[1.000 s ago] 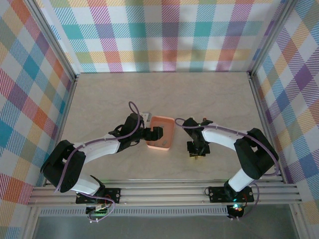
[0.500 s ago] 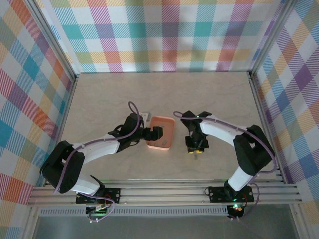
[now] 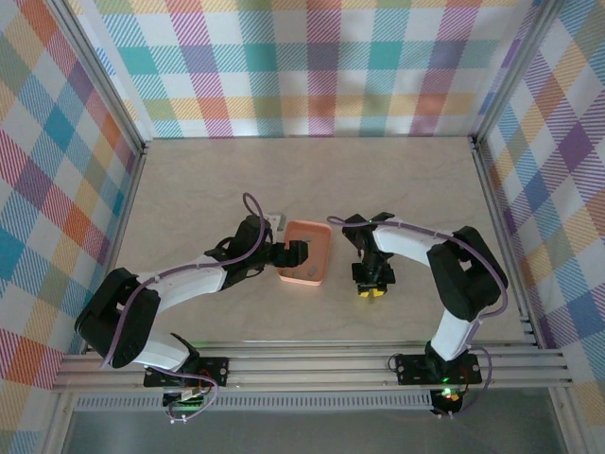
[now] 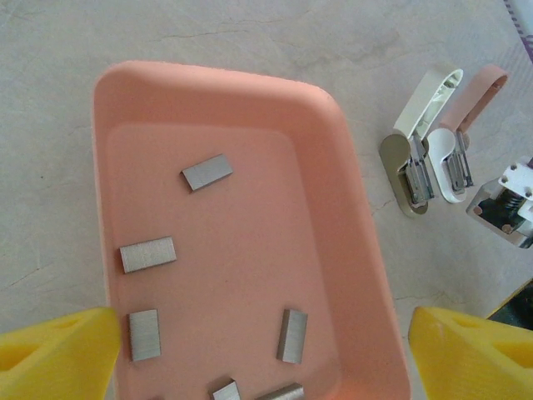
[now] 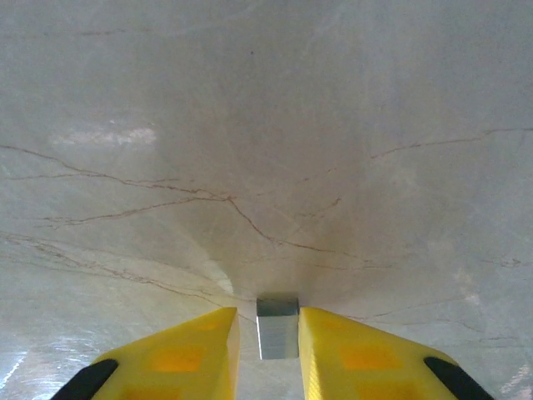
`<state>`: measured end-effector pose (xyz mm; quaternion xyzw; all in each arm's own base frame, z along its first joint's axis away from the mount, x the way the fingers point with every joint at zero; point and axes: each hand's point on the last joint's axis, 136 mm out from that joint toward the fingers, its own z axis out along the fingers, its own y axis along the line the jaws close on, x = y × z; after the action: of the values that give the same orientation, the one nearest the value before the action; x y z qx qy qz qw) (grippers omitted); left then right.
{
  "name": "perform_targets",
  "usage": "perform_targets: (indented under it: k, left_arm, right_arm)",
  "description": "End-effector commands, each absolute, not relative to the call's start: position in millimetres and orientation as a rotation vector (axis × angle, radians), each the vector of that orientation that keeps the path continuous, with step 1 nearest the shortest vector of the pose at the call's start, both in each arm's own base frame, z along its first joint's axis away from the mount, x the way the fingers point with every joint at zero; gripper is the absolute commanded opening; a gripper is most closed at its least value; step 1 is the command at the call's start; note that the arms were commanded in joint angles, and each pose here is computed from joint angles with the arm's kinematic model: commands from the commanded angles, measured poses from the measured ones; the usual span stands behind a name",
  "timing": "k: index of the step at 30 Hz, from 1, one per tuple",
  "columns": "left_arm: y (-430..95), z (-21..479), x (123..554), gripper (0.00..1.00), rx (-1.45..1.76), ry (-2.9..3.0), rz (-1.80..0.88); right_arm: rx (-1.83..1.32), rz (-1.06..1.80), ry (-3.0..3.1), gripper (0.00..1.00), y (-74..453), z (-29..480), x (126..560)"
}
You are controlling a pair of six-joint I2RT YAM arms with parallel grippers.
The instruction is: Load the staples into the stapler
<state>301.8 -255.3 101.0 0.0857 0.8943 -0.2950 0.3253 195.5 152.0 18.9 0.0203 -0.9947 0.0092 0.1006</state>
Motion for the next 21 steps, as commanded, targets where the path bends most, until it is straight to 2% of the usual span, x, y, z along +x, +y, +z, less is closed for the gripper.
perform_targets:
  k: [1, 14, 21]
  left_arm:
    - [-258, 104, 299, 0.89, 0.258, 2.329, -0.76]
    - [-259, 103, 300, 0.89, 0.26, 2.334, -0.763]
    - [-257, 104, 299, 0.89, 0.261, 2.332, -0.758]
  right_arm:
    - [0.067, 0.059, -2.906, 0.24, 147, 15, 189]
    - [0.061, 0.105, -2.88, 0.24, 141, 8, 185]
    - [0.052, 0.09, -2.9, 0.2, 142, -1, 188]
